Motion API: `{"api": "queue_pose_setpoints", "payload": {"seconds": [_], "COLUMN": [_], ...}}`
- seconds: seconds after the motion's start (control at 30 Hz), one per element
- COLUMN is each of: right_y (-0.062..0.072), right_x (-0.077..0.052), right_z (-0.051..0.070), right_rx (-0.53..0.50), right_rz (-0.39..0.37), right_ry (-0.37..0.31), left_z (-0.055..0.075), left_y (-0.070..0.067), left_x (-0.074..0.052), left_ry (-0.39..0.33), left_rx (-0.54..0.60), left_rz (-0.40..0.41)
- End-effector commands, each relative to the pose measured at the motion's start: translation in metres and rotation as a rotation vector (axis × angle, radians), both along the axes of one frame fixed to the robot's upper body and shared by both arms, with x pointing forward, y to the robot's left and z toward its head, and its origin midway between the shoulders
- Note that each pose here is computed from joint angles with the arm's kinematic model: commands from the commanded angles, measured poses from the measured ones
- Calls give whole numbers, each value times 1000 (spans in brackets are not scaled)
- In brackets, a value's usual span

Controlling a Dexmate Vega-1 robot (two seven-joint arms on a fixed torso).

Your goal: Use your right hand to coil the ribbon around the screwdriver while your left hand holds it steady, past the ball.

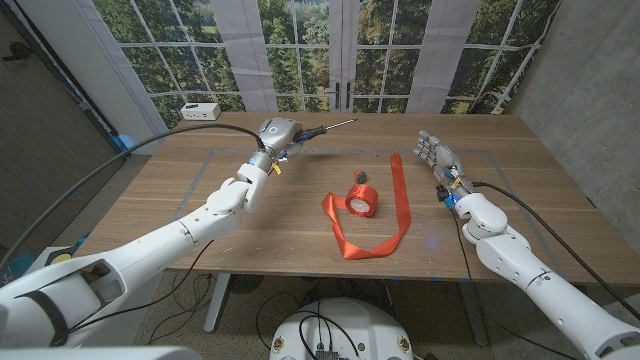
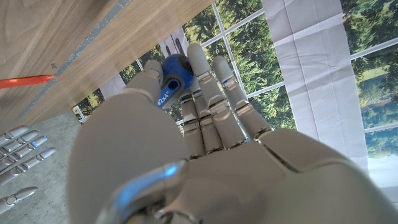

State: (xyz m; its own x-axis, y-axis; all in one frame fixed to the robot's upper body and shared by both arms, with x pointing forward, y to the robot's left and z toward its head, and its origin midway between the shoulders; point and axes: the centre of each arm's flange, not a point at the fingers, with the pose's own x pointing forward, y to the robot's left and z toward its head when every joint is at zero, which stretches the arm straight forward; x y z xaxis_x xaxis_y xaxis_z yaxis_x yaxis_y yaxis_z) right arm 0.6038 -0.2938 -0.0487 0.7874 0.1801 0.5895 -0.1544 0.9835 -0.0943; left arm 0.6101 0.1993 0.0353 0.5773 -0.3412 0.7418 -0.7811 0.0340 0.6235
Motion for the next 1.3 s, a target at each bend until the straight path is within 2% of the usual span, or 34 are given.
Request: {"api": "queue_pose_setpoints", "payload": {"seconds": [0.03,0.07,0.13,0.2,0.33,0.37,0.43,0.47,0.63,0.7,0.87,0.93,1.03,1.13,1.3], "right_y": [8,8,10,11,13,13,15,15,19,22,29,33,36,43,54], "right_x": [-21,-23,-28,-33,-40,-41,-44,-46,-53,-57,-64,-68,-71,-77,-87], "right_z": [4,4,6,8,10,10,11,12,18,20,28,30,34,38,44], "right_rx": [-102,-116,-149,-185,-238,-249,-267,-274,-361,-401,-502,-536,-578,-638,-715], "right_rz": [-66,-73,-91,-96,-121,-115,-117,-123,-110,-130,-109,-130,-114,-147,-138], "right_ry": [6,4,1,9,11,10,11,14,43,50,98,89,98,110,115], "left_z": [1,2,1,3,5,5,7,6,8,7,7,7,6,6,6], "left_y": [14,15,17,19,22,22,23,23,25,26,27,28,28,28,27], "left_x": [-12,-12,-14,-14,-15,-15,-15,-16,-18,-19,-20,-21,-21,-22,-22], "left_ry": [-18,-7,-31,-8,-8,-14,17,-6,8,-2,9,3,2,0,6], "left_rx": [5,13,0,0,-9,-26,-17,-25,-33,-33,-33,-42,-42,-39,-39], "left_rz": [-54,-57,-64,-76,-82,-90,-98,-98,-100,-97,-95,-101,-103,-102,-109]}}
